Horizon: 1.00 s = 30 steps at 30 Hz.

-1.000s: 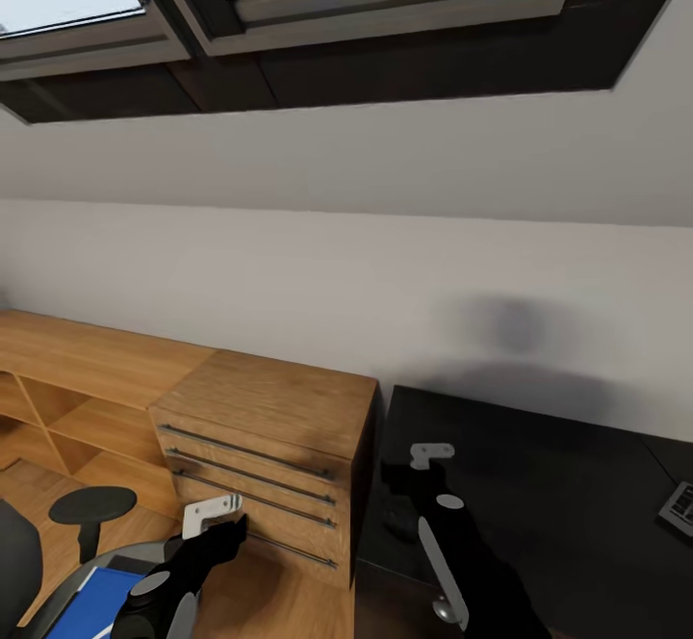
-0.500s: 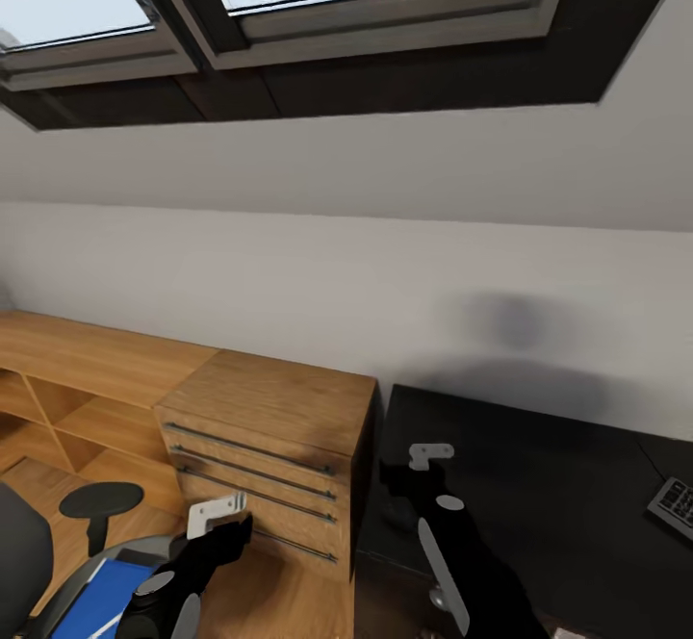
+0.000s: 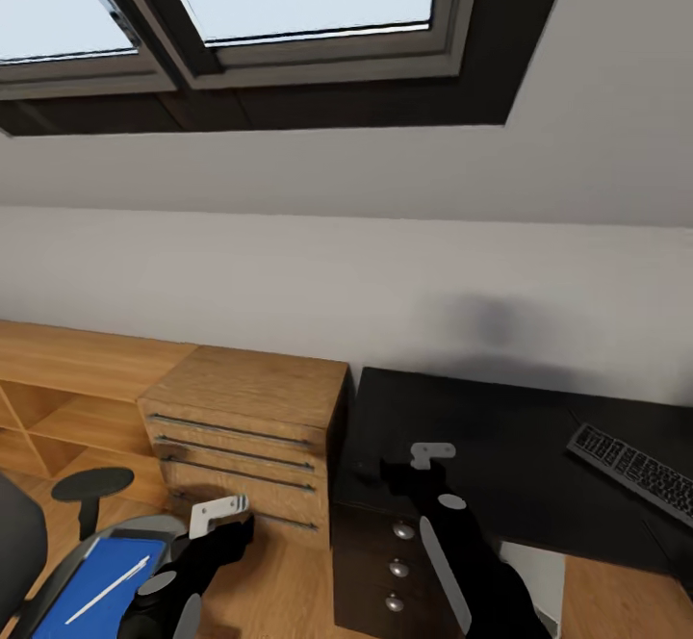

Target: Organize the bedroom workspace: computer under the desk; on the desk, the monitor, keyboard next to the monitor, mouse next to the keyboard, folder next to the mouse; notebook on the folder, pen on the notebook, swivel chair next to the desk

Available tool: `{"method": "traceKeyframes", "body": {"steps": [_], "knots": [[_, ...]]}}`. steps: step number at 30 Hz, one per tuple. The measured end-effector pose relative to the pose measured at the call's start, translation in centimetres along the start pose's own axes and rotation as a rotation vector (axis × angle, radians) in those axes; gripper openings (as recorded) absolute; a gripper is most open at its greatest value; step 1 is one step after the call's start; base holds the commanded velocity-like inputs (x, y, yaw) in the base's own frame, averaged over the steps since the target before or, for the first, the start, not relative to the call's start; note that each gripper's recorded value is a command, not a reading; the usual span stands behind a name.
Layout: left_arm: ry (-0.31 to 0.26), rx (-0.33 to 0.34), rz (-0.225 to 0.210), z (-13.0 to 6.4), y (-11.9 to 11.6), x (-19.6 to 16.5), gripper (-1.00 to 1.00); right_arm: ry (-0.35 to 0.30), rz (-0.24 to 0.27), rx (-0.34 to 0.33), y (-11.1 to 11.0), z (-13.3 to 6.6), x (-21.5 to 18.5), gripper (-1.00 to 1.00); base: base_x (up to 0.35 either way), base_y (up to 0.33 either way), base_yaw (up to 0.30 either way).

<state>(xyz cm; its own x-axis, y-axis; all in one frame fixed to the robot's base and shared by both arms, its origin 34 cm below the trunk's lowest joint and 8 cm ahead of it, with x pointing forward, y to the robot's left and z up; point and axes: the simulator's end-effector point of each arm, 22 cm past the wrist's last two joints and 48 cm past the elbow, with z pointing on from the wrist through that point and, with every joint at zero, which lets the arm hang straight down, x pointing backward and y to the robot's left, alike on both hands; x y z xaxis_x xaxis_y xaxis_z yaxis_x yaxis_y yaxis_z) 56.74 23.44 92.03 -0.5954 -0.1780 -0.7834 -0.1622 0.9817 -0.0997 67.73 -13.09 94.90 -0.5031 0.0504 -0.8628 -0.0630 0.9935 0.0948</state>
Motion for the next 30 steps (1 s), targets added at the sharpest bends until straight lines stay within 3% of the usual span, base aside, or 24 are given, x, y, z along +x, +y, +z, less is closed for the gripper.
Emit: {"method": "traceKeyframes", "body": {"steps": [11,19,30], "knots": [[0.000,0.001,0.002,-0.7,0.0,-0.4,1.00,0.001,0.008,-0.002,0.0,-0.6,-0.4,1.00,-0.030,0.000,-0.027],[0.002,-0.003,0.005,-0.6,0.2,-0.3,1.00,-0.006,0.031,0.020,-1.2,-0.6,-0.7,1.00,0.014,-0.034,-0.245],[0.011,-0.004,0.006,-0.5,0.2,0.3,1.00,-0.011,0.032,0.024,-1.3,-0.7,-0.9,1.00,0.174,-0.246,-0.282]]}}
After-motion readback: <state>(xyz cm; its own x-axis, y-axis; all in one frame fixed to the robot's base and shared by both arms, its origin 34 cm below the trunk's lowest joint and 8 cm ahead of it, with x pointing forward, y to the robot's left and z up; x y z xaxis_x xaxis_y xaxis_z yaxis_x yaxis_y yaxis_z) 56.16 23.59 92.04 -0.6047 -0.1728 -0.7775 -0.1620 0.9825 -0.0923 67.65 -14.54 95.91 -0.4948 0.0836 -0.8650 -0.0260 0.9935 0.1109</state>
